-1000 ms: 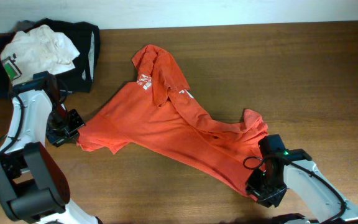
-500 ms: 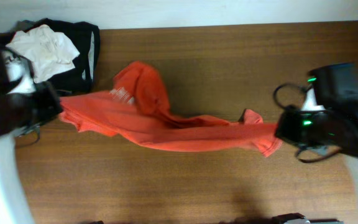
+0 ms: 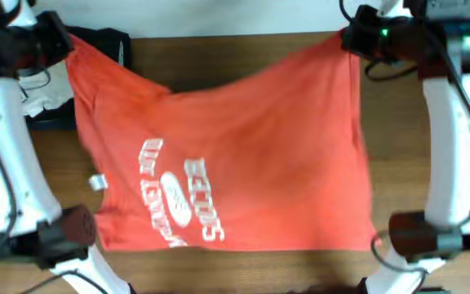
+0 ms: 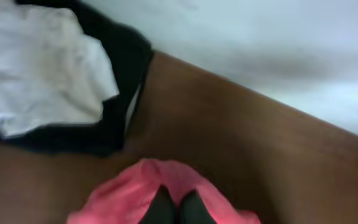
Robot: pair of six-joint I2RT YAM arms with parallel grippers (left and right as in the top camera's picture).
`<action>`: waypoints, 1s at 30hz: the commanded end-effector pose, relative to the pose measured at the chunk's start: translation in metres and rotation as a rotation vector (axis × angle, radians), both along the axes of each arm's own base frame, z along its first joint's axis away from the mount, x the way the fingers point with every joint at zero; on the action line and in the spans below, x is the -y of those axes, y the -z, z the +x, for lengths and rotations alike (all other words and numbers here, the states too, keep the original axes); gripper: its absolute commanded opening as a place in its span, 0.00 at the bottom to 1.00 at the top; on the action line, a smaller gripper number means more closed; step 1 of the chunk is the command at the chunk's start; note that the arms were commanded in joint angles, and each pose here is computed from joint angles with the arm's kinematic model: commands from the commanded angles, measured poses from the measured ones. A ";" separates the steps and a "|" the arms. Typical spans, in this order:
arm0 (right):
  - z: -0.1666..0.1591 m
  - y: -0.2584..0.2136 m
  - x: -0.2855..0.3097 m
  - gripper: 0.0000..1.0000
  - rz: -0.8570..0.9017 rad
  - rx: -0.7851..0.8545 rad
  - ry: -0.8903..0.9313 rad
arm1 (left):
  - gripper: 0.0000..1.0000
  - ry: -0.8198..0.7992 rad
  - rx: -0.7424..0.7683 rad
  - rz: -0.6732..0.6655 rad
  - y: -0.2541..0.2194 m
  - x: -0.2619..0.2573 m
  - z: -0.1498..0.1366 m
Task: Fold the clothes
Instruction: 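Lift the shirt with both grippers and shake it flat onto the table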
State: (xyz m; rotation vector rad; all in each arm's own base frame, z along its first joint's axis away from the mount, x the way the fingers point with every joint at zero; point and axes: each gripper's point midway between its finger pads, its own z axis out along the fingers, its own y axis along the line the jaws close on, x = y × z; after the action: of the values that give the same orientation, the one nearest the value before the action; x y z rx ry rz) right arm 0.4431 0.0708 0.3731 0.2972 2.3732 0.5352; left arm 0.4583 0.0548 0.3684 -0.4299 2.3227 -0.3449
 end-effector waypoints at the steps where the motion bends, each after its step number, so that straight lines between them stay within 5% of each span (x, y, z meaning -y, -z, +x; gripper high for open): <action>1: -0.007 -0.092 0.062 0.04 0.248 0.240 0.003 | 0.00 0.078 0.270 -0.071 -0.070 0.011 0.016; 4: -0.070 -0.178 0.147 0.04 0.319 0.521 0.000 | 0.01 0.103 0.600 -0.052 -0.181 0.003 -0.023; 7: -0.090 -0.164 0.176 0.04 0.258 0.510 0.017 | 0.00 0.100 0.626 -0.032 -0.190 0.000 -0.032; 10: -0.083 -0.069 0.174 0.04 0.012 0.152 0.135 | 0.00 0.193 0.319 -0.059 -0.078 0.015 0.022; 13: -0.068 -0.022 0.136 0.04 0.043 -0.022 0.046 | 0.00 0.254 -0.125 -0.027 0.076 0.032 0.047; 16: -0.096 -0.002 0.132 0.04 -0.024 -0.138 0.110 | 0.00 0.188 -0.357 0.039 0.113 0.015 0.012; 19: -0.172 -0.001 0.154 0.04 -0.214 -0.201 0.329 | 0.00 0.122 -0.220 0.074 0.041 0.006 -0.024; 22: -0.209 0.015 0.141 0.04 -0.239 -0.238 0.303 | 0.00 0.147 -0.126 0.102 -0.006 0.027 -0.063; 23: -0.220 0.030 0.137 0.04 -0.229 -0.279 0.298 | 0.00 0.192 -0.157 0.097 -0.006 0.048 -0.096; 30: -0.276 0.085 0.115 0.04 -0.185 -0.401 0.306 | 0.00 0.148 -0.426 0.099 0.065 0.054 -0.213</action>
State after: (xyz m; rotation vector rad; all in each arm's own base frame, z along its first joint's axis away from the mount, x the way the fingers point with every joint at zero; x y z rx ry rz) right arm 0.1919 -0.0509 0.2933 0.7004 2.6878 0.1382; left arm 0.2780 -0.0067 0.3043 -0.2605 2.7985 -0.3009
